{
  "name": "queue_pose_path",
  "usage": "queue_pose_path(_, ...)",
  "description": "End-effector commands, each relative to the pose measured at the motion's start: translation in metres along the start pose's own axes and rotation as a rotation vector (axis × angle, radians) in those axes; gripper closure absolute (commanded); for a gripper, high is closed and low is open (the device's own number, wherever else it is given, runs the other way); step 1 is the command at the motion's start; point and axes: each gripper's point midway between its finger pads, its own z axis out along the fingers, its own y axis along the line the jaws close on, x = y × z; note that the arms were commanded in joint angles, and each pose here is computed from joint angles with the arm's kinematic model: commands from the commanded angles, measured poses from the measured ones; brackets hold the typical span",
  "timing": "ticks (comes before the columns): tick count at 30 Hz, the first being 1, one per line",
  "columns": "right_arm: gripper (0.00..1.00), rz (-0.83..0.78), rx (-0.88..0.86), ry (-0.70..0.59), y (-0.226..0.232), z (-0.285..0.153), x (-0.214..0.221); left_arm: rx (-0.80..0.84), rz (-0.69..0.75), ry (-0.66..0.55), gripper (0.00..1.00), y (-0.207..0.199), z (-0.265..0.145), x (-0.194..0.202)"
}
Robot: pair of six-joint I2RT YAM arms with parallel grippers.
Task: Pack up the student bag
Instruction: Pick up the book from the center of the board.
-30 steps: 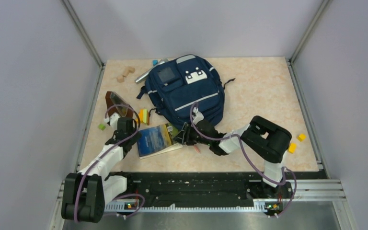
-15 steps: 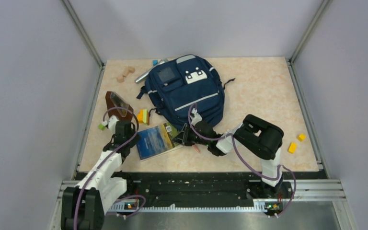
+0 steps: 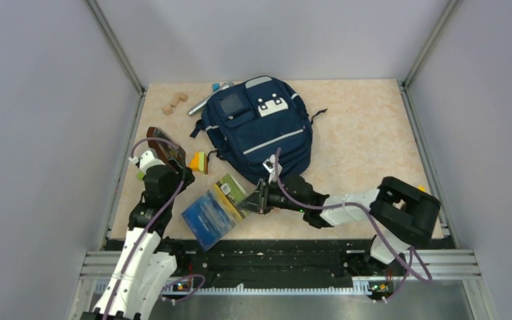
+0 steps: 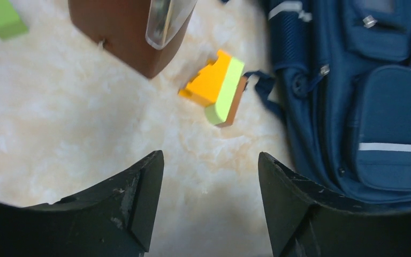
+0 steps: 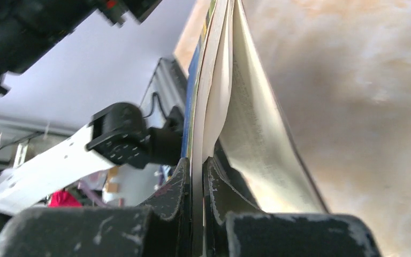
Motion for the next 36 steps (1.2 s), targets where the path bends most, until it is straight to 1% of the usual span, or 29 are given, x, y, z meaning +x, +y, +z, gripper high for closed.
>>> queue_pose_path(1,1.00,-0.118,-0.169,-0.034,0.063,-0.021,-0.019,0.098,0.098,-0.075,0.30,-0.023,-0.018,-0.030)
queue_pose_path(3,1.00,-0.165,-0.150,-0.050,0.067,-0.029,-0.026,0.217,0.143,-0.064,0.31,-0.046,-0.023,-0.034)
queue_pose_path(6,1.00,-0.236,-0.091,-0.120,0.063,-0.040,-0.052,0.431,0.208,-0.024,0.31,-0.086,-0.038,-0.032)
queue_pose_path(9,1.00,-0.263,-0.133,-0.182,0.062,-0.055,-0.088,0.653,0.238,-0.018,0.31,-0.124,-0.052,-0.031)
queue_pose_path(11,1.00,-0.323,-0.157,-0.207,0.066,-0.063,-0.109,0.798,0.238,-0.005,0.31,-0.146,-0.067,-0.030)
queue_pose_path(14,1.00,-0.430,-0.175,-0.197,0.074,-0.073,-0.128,1.003,0.272,0.044,0.30,-0.171,-0.093,-0.023)
queue_pose_path(15,1.00,-0.456,-0.190,-0.191,0.078,-0.077,-0.132,1.038,0.288,0.054,0.30,-0.175,-0.098,-0.022)
queue_pose_path(18,1.00,-0.514,-0.240,-0.184,0.086,-0.093,-0.141,1.073,0.338,0.064,0.31,-0.178,-0.101,-0.021)
queue_pose_path(21,1.00,-0.556,-0.293,-0.160,0.096,-0.105,-0.141,1.089,0.344,0.070,0.30,-0.180,-0.101,-0.019)
queue_pose_path(25,1.00,-0.595,-0.377,-0.118,0.113,-0.118,-0.133,1.127,0.344,0.136,0.28,-0.183,-0.101,-0.008)
queue_pose_path(28,1.00,-0.623,-0.439,-0.083,0.125,-0.125,-0.126,1.120,0.366,0.168,0.26,-0.185,-0.102,-0.001)
queue_pose_path(32,1.00,-0.655,-0.432,-0.064,0.126,-0.127,-0.125,1.185,0.371,0.221,0.25,-0.190,-0.114,0.011)
queue_pose_path(34,1.00,-0.665,-0.427,-0.064,0.127,-0.127,-0.127,1.226,0.373,0.286,0.29,-0.193,-0.119,0.023)
queue_pose_path(35,1.00,-0.669,-0.430,-0.063,0.128,-0.127,-0.127,1.248,0.383,0.326,0.33,-0.196,-0.123,0.033)
queue_pose_path(36,1.00,-0.674,-0.433,-0.062,0.129,-0.127,-0.127,1.263,0.398,0.354,0.40,-0.198,-0.126,0.039)
